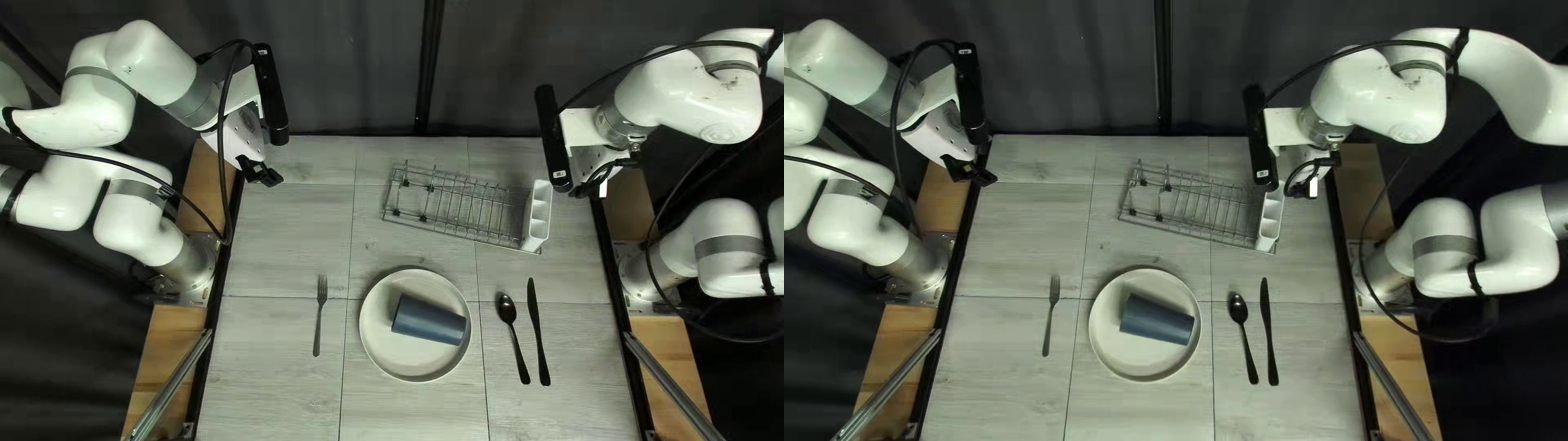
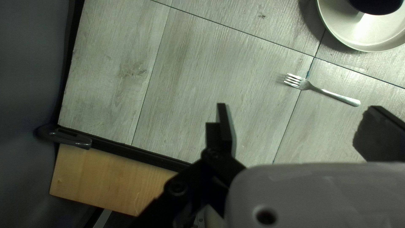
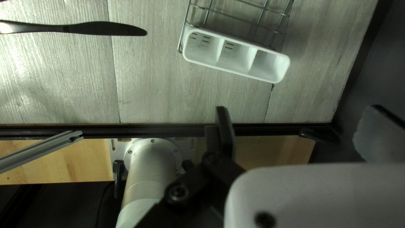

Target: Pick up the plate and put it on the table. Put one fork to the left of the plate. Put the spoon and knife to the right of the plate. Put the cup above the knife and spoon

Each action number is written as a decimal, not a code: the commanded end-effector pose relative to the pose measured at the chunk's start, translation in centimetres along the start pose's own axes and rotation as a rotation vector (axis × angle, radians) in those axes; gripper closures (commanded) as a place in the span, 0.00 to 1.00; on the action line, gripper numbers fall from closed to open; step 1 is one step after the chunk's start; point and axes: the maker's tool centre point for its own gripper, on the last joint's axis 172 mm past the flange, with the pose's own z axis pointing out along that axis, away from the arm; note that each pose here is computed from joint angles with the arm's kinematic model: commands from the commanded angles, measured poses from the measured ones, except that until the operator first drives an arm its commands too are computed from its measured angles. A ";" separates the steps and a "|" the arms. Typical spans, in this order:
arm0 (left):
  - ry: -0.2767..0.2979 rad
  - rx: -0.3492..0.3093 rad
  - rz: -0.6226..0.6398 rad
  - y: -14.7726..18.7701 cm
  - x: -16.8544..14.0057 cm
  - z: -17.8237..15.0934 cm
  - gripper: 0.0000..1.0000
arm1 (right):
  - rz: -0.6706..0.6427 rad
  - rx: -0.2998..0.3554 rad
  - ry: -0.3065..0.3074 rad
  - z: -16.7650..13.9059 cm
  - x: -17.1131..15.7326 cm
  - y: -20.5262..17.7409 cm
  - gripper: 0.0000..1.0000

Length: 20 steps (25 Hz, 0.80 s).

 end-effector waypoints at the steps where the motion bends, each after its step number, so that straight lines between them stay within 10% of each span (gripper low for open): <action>1: 0.000 0.000 0.000 0.0 0.0 0.0 0.00 | 0.000 0.000 0.000 0.0 0.0 0.0 0.00; 20: -0.010 -0.002 -0.023 0.3 -0.1 0.4 0.00 | 0.000 0.000 0.000 0.0 0.0 0.0 0.00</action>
